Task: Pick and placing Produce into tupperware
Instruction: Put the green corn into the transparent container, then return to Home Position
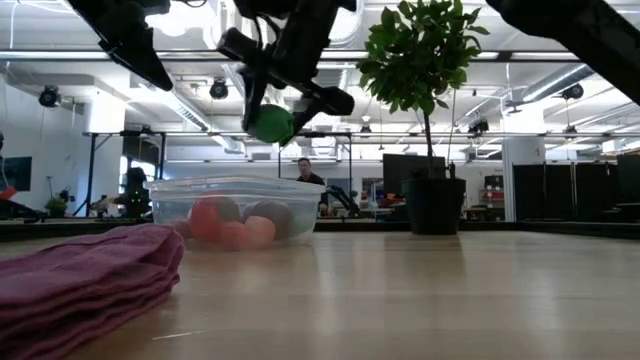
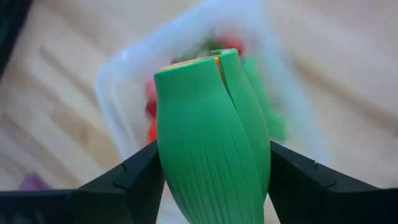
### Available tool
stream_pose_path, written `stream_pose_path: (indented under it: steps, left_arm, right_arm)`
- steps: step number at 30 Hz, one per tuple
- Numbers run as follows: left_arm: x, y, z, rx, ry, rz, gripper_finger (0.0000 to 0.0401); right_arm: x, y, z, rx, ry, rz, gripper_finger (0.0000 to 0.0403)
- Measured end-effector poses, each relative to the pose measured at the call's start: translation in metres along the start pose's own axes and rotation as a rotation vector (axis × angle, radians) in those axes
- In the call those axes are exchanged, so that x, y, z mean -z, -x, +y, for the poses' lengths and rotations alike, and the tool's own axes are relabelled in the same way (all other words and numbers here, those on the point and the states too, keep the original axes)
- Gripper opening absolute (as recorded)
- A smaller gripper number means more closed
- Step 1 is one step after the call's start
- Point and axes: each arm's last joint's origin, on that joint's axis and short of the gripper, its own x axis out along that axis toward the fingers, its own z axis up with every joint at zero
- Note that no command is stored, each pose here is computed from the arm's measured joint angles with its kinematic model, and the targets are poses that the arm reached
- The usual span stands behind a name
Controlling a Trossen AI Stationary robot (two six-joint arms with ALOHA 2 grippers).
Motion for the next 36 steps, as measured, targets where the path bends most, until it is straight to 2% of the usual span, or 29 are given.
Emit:
stream_pose_path:
  steps: [4,8,14,19,23,29,32,35,36]
  left_arm:
    - [0.002,0.006,0.004,0.004,0.013,-0.028,0.0201]
    - [0.004,0.012,0.006,0.008,0.024,-0.052,0.0201]
    - [0.006,0.02,0.01,0.022,0.052,-0.098,0.0201]
    - [0.008,0.023,0.012,0.026,0.083,-0.112,0.0201]
    - [0.01,0.024,0.013,0.025,0.078,-0.104,0.0201]
    - [0.01,0.022,0.012,0.023,0.053,-0.089,0.0201]
    - [0.01,0.023,0.012,0.022,0.032,-0.092,0.0201]
    - [0.008,0.026,0.014,0.022,0.025,-0.104,0.0201]
    - [0.007,0.027,0.014,0.024,0.05,-0.109,0.0201]
  right_arm:
    - [0.022,-0.02,0.019,-0.02,0.02,0.024,0.0233]
    - [0.029,-0.043,0.021,0.007,0.012,0.042,0.0239]
    - [0.031,-0.062,0.017,0.048,0.029,0.066,0.0294]
    - [0.027,-0.054,0.018,0.048,0.022,0.027,0.034]
    - [0.022,-0.024,0.02,0.027,0.047,-0.052,0.035]
    - [0.014,0.061,0.023,-0.131,0.14,-0.177,0.0345]
    - [0.012,0.105,0.015,-0.176,0.116,-0.243,0.0342]
    - [0.009,0.144,0.008,-0.24,0.016,-0.345,0.0342]
    - [0.01,0.157,0.009,-0.268,0.069,-0.395,0.0343]
